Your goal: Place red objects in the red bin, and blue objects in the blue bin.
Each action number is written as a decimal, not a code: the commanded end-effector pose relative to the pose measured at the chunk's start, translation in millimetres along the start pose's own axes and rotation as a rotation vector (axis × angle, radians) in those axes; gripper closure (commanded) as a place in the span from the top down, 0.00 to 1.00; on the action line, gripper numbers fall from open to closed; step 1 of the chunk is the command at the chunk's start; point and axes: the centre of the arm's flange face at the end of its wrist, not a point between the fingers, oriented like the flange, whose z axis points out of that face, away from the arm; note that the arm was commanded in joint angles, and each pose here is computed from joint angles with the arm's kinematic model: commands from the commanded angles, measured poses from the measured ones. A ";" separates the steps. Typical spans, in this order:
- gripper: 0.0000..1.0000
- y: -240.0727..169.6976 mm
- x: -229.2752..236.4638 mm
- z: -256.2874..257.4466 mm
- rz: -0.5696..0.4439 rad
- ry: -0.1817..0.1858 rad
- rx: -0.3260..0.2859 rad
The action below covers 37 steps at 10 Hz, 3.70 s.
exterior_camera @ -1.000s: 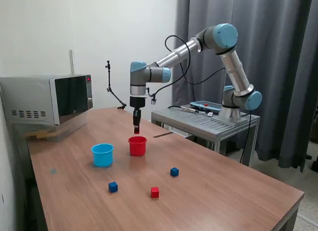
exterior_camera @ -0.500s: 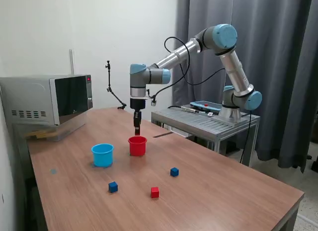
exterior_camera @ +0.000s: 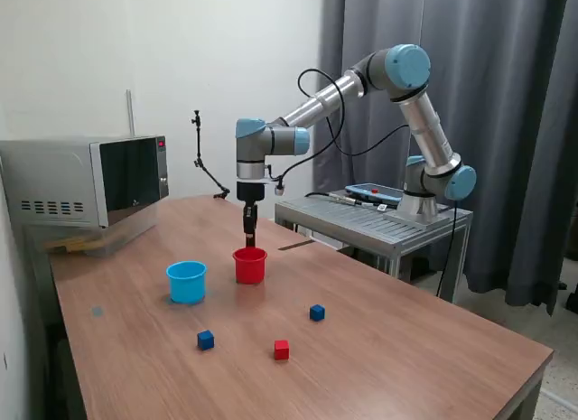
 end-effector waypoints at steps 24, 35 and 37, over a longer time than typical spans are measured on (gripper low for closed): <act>1.00 -110.3 181.1 -42.0 -0.488 0.048 -0.090; 1.00 -122.8 245.2 -5.3 -1.112 0.090 -0.039; 1.00 -123.1 245.1 -7.7 -1.298 0.069 0.032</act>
